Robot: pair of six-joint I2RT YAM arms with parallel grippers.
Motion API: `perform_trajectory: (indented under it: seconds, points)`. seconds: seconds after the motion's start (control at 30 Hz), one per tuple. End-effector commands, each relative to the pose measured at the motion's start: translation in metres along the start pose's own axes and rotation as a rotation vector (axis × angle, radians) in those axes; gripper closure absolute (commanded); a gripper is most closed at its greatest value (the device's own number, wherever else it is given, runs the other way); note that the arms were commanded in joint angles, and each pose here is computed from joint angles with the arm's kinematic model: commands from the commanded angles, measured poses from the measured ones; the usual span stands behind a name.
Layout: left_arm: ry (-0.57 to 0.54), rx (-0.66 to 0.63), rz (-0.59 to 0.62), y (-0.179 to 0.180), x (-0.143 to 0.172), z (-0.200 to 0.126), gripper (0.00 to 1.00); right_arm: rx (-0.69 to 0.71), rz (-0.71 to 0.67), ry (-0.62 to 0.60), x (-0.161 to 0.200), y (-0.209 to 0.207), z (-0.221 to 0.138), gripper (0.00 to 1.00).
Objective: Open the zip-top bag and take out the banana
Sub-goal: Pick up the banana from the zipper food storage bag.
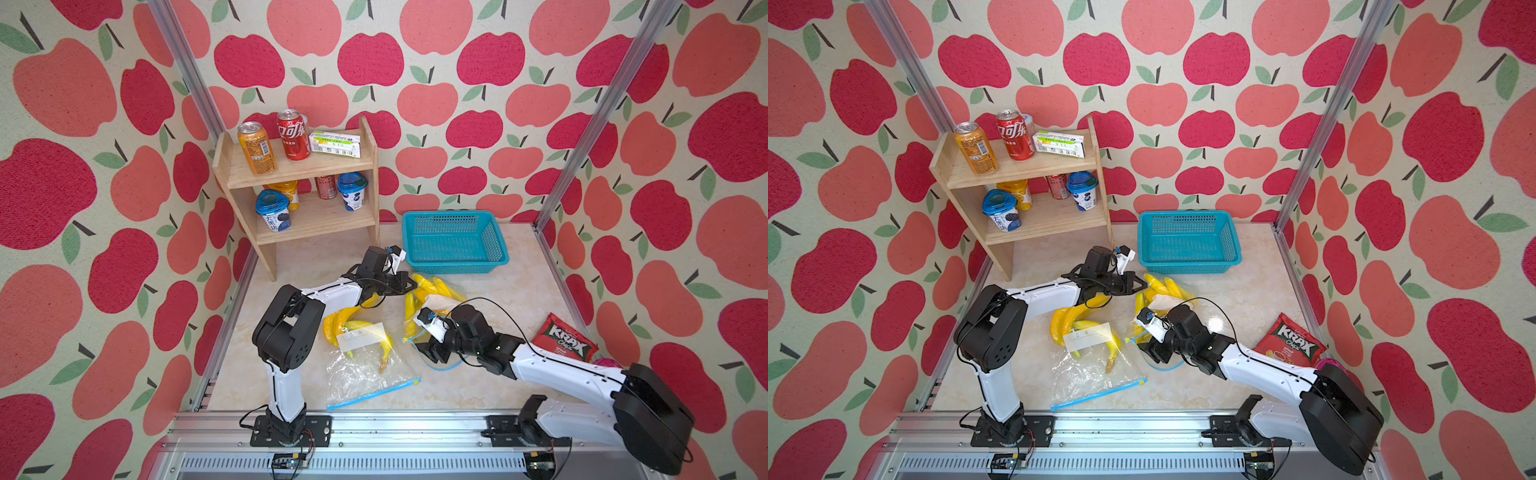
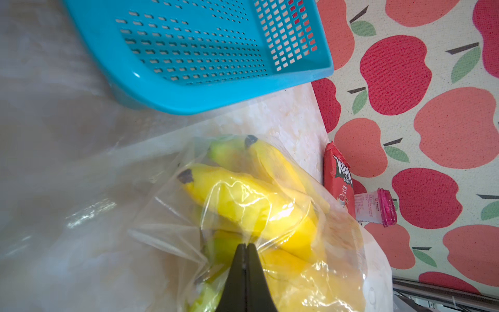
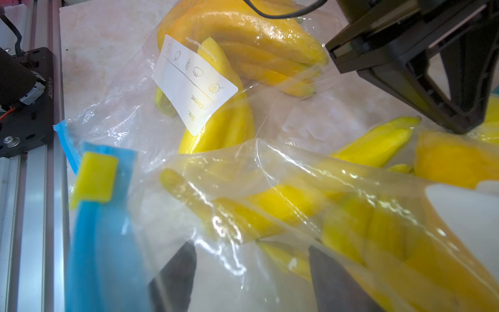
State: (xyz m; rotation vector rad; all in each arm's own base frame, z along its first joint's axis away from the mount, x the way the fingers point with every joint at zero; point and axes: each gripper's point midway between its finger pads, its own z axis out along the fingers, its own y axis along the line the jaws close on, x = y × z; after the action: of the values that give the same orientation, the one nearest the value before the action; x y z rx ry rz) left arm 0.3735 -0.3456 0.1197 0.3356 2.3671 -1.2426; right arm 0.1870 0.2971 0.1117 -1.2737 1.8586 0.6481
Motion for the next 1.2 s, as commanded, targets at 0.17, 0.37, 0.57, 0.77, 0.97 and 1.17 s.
perform_trajectory:
  seconds: [0.17,0.37,0.57,0.77,0.97,1.17]
  points:
    - [-0.038,0.008,-0.029,-0.010,-0.002,0.000,1.00,-0.051,-0.030,-0.100,-0.039,0.015,0.021,0.30]
    - [-0.056,0.024,-0.062,-0.012,-0.002,0.001,1.00,0.035,-0.034,-0.015,-0.024,0.005,0.061,0.30]
    - [-0.071,0.018,-0.058,-0.012,-0.003,-0.004,1.00,0.067,-0.041,0.079,-0.015,-0.002,0.079,0.41]
    - [-0.068,0.015,-0.063,-0.009,-0.003,-0.007,1.00,0.038,-0.050,0.056,-0.029,0.004,0.063,0.71]
    - [-0.064,-0.018,-0.029,-0.006,-0.007,-0.009,0.97,-0.053,-0.035,0.210,-0.037,0.019,0.020,0.77]
    - [-0.057,-0.022,-0.021,-0.002,-0.011,0.000,0.96,-0.083,0.052,0.198,-0.061,0.019,-0.030,0.78]
